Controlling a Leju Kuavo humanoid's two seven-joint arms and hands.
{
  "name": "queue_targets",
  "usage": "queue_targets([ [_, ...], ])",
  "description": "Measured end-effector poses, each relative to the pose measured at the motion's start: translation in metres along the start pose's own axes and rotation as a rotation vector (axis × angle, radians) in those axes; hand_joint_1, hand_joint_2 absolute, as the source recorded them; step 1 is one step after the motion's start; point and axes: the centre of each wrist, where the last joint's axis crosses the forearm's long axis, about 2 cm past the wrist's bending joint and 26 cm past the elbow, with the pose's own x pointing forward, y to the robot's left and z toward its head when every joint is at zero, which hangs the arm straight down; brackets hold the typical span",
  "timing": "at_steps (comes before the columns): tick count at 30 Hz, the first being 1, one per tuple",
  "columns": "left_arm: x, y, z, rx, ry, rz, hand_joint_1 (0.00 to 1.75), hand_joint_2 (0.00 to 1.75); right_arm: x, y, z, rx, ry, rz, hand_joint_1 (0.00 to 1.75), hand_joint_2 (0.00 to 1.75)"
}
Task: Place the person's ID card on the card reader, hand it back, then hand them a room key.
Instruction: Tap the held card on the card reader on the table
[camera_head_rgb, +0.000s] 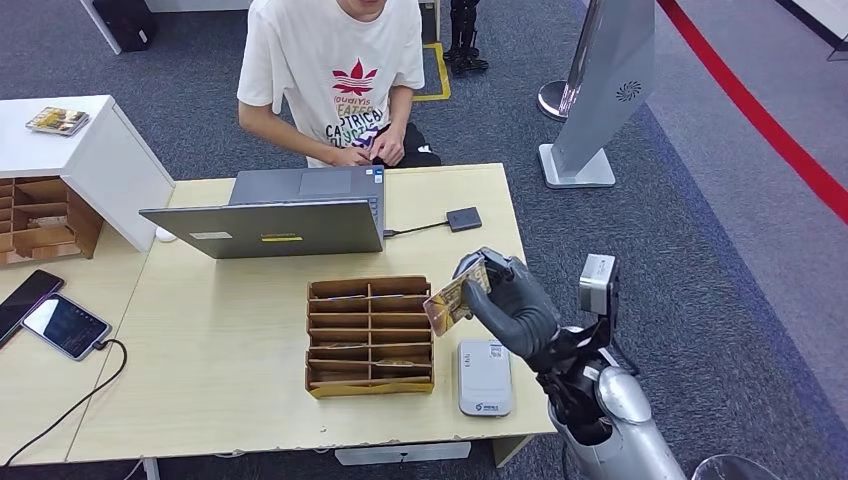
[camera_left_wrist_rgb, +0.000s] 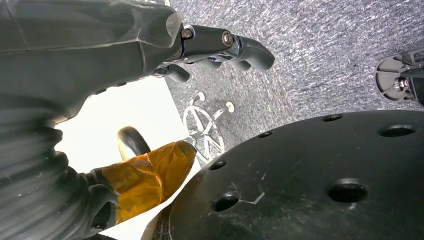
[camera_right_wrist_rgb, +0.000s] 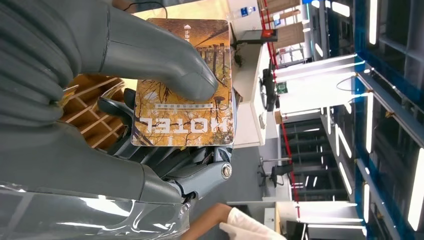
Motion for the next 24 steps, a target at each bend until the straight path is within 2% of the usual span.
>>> queue_targets([
  [17,0.0,0.0,0.0,0.0,0.0,0.002,0.0,1.75,0.0,-0.006,0.007,-0.02,0.022,0.026,1.75,1.75],
  [20,0.0,0.0,0.0,0.001,0.001,0.015,0.0,1.75,-0.003,-0.008,0.013,-0.079,0.062,0.104,1.75,1.75],
  [24,-0.005,-0.003,0.0,0.0,0.007,0.04,0.0,1.75,-0.014,-0.012,0.04,-0.213,0.15,0.258,1.75,1.75],
])
